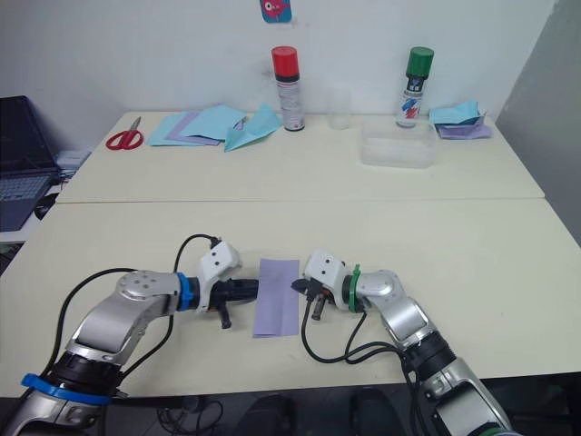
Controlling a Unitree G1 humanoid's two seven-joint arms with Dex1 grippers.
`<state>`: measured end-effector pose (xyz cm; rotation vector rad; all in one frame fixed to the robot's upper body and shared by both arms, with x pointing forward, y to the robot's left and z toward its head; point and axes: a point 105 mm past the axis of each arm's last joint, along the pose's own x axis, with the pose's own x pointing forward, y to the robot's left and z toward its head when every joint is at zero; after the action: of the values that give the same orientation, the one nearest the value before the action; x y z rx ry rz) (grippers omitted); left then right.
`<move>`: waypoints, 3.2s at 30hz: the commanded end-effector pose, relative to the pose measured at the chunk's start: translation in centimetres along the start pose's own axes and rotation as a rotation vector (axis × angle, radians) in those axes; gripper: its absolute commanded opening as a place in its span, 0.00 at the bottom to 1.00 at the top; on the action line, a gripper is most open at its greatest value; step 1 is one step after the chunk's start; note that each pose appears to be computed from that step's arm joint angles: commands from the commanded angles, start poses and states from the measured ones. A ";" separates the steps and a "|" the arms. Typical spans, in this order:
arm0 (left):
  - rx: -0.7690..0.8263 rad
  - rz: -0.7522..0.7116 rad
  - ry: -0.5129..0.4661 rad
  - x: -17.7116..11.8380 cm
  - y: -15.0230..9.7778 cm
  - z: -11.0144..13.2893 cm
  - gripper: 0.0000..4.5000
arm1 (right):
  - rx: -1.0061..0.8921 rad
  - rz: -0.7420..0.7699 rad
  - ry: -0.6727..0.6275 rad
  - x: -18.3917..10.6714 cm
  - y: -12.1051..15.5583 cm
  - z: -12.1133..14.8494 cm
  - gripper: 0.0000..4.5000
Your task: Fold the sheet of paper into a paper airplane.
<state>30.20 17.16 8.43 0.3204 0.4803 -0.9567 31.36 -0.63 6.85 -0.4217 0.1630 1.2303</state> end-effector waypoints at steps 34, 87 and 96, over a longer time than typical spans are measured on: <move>-0.045 0.055 -0.035 1.9 -1.9 -0.9 0.00 | -0.018 0.000 0.056 -0.2 0.4 -1.2 0.01; -0.011 0.002 0.010 3.6 -2.4 -2.6 0.00 | -0.021 0.148 0.124 -0.3 2.1 -1.0 0.01; -0.004 -0.008 0.018 4.2 -2.6 -2.9 0.00 | 0.034 0.224 0.162 -1.1 5.0 -2.1 0.01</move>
<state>29.85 13.57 6.24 0.3083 0.3923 -0.9860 28.25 -1.14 6.09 -0.4964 0.2779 1.3454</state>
